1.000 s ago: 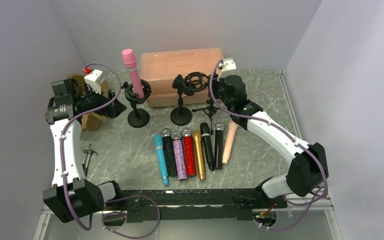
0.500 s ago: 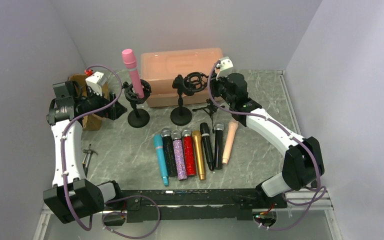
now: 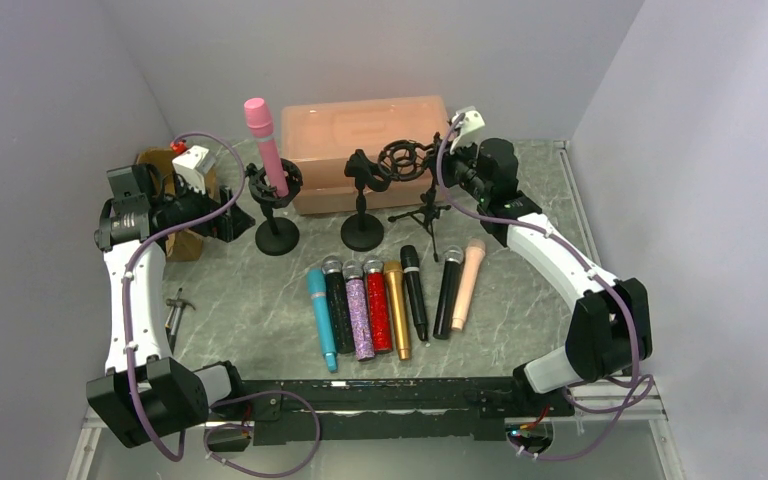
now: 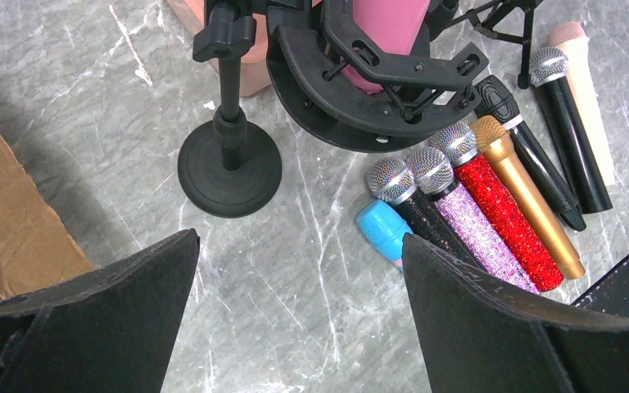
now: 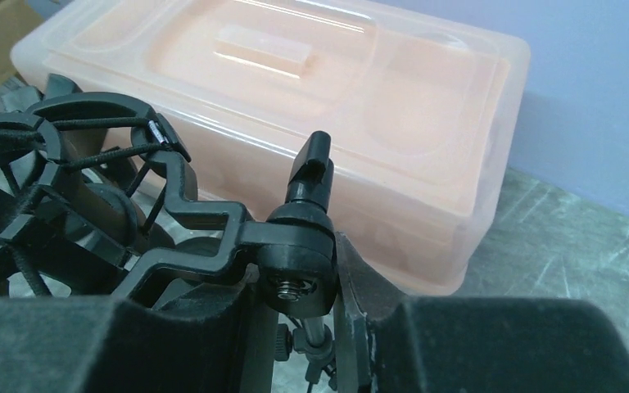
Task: Attach the microphones to the stand
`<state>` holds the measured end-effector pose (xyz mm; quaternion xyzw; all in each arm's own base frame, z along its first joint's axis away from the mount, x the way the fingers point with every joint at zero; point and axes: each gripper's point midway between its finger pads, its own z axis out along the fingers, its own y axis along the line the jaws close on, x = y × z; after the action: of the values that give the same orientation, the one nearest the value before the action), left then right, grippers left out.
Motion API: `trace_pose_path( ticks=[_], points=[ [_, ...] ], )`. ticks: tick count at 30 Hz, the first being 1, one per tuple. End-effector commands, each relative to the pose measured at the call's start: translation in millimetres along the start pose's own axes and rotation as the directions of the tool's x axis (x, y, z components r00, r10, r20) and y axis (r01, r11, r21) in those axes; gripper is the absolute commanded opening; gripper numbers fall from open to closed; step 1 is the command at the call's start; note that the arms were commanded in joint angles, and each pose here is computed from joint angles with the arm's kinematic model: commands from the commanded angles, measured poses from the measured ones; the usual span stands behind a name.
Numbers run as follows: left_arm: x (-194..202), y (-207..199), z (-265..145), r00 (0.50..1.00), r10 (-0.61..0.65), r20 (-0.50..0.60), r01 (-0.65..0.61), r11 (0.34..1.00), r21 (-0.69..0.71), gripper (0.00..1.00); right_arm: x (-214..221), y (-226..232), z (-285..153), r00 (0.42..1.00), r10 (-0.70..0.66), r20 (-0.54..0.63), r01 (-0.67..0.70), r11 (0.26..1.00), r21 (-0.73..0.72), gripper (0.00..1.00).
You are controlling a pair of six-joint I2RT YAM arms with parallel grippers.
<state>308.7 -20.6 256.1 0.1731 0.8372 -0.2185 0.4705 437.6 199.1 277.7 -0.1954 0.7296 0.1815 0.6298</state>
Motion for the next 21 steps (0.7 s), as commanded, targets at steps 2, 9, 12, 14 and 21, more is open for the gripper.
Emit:
trace_pose_path(
  ticks=[2, 9, 12, 14, 21],
  points=[
    [-9.5, -7.9, -5.6, 0.998, 0.048, 0.044, -0.049, 0.999, 0.020, 1.00, -103.8, 13.5, -18.2, 0.960, 0.017, 0.281, 0.003, 0.998, -0.069, 0.00],
    [-7.4, -7.8, -5.1, 0.998, 0.048, 0.039, -0.049, 0.999, 0.023, 0.99, -146.3, -12.6, -46.8, 0.953, -0.085, 0.291, 0.071, 0.996, 0.058, 0.00],
    [-6.9, -8.4, -4.0, 0.998, 0.044, 0.043, -0.045, 0.999, 0.030, 0.99, -142.6, -35.4, -61.7, 0.957, -0.093, 0.276, 0.065, 0.992, 0.112, 0.00],
    [-6.6, -9.2, -2.7, 0.998, 0.038, 0.045, -0.040, 0.998, 0.039, 0.99, -138.5, -51.3, -73.8, 0.955, -0.098, 0.279, 0.057, 0.987, 0.152, 0.00],
    [-2.9, -10.4, 0.4, 0.999, 0.024, 0.039, -0.026, 0.998, 0.061, 0.99, -109.7, -118.6, -87.1, 0.976, -0.065, 0.208, 0.015, 0.972, 0.235, 0.00]
  ],
)
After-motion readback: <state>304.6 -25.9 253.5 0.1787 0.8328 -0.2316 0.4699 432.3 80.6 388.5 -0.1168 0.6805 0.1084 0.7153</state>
